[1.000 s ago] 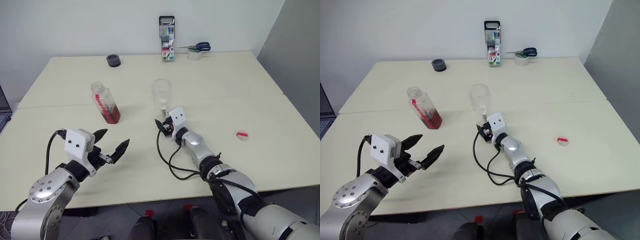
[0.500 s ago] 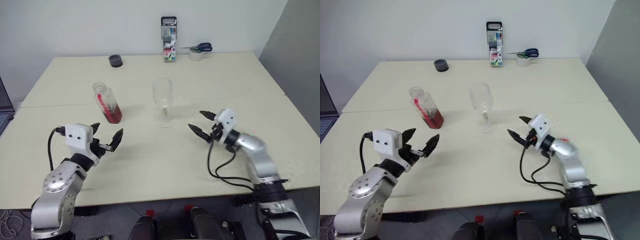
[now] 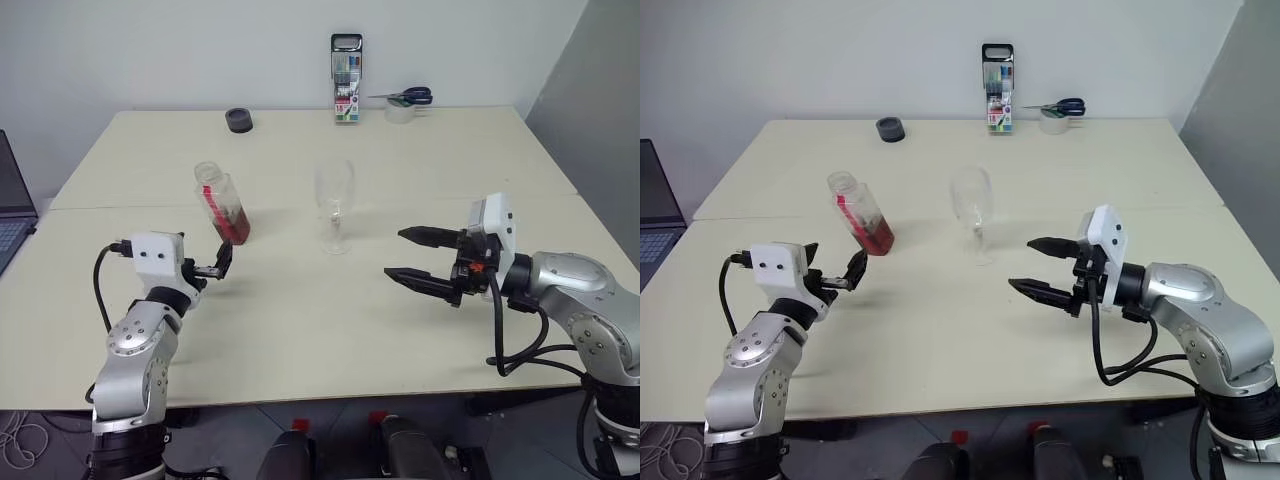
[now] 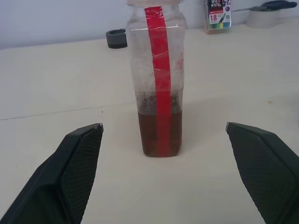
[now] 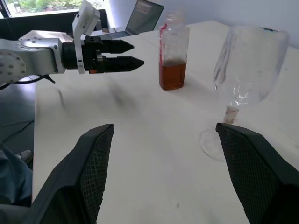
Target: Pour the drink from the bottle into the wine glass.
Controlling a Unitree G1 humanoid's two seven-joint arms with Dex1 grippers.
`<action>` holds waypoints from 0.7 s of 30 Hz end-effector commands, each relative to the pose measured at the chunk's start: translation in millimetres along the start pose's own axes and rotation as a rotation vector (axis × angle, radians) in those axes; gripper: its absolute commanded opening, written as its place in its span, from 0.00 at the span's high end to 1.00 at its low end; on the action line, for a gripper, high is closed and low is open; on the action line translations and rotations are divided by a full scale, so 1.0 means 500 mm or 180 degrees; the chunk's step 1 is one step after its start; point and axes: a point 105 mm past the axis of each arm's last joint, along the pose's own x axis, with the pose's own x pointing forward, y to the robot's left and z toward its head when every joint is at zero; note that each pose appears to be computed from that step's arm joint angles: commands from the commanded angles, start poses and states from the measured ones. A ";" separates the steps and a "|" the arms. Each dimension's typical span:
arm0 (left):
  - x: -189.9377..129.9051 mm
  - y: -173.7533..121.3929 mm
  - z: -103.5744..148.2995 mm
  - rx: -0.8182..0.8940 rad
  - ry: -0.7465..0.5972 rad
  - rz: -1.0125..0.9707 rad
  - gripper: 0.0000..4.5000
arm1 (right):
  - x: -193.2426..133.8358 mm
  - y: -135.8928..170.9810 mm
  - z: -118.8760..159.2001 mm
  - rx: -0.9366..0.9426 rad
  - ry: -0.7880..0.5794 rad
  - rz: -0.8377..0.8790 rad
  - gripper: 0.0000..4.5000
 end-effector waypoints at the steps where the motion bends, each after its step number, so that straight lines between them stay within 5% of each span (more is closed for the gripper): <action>1: 0.012 0.017 0.028 0.0115 -0.0160 0.0034 0.00 | -0.001 0.012 0.032 -0.0095 -0.0132 -0.0041 0.17; 21: 0.114 0.026 0.038 0.0189 -0.0207 -0.0274 0.00 | 0.001 0.015 0.049 -0.0034 -0.0168 -0.0230 0.17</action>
